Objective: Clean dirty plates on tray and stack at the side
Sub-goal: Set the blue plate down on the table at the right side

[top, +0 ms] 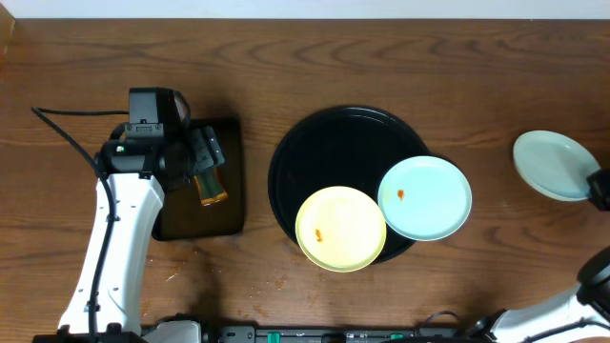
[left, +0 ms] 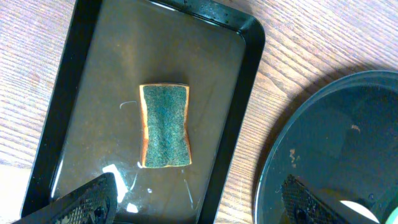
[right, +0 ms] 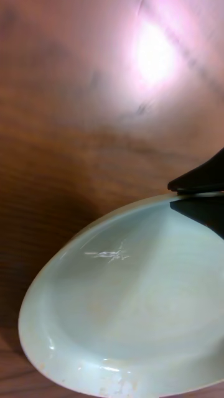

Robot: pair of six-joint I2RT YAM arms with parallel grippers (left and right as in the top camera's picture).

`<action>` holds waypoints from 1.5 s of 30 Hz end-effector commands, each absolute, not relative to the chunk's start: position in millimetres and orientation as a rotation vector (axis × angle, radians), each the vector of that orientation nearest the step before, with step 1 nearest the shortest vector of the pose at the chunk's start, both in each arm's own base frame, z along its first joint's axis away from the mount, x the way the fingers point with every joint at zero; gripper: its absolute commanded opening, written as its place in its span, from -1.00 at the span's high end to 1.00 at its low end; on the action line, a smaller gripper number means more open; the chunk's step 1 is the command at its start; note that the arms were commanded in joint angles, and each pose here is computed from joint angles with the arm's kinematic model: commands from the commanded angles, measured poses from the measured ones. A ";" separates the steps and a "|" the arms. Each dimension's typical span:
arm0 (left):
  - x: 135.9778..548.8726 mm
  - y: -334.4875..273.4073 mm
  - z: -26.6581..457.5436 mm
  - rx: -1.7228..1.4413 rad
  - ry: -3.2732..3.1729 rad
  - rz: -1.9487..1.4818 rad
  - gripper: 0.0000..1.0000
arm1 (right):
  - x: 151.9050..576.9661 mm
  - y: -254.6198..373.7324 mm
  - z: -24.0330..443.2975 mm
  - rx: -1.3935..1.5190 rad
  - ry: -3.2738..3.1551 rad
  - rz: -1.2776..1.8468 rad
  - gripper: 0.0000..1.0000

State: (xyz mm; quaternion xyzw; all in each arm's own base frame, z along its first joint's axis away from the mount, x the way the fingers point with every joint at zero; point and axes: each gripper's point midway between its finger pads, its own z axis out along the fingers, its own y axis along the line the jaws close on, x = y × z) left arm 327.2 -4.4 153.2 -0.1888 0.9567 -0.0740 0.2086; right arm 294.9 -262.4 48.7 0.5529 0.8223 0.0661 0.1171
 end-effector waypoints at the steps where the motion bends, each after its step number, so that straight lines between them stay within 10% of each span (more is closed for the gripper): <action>1: 328.0 -3.3 156.0 -0.521 2.657 -0.207 -0.71 | 308.0 -252.3 48.5 1.509 2.444 0.275 0.97; 18: 328.0 -3.3 156.0 -0.521 2.657 -0.207 -0.72 | 301.4 -211.0 27.1 1.443 2.651 0.116 0.97; 22: 328.0 -3.3 156.0 -0.521 2.657 -0.207 -0.70 | 304.6 -200.7 26.0 1.413 2.677 0.126 0.38; 26: 328.1 -3.3 156.0 -0.521 2.657 -0.207 -0.71 | 317.9 -192.7 51.8 1.354 2.608 0.222 0.22; 37: 328.0 -3.2 156.0 -0.522 2.657 -0.206 -0.71 | 352.8 -54.0 195.1 0.501 2.502 0.522 0.11; 45: 328.0 -3.3 156.0 -0.521 2.657 -0.207 -0.70 | 306.5 85.9 166.4 -0.081 2.785 0.561 0.05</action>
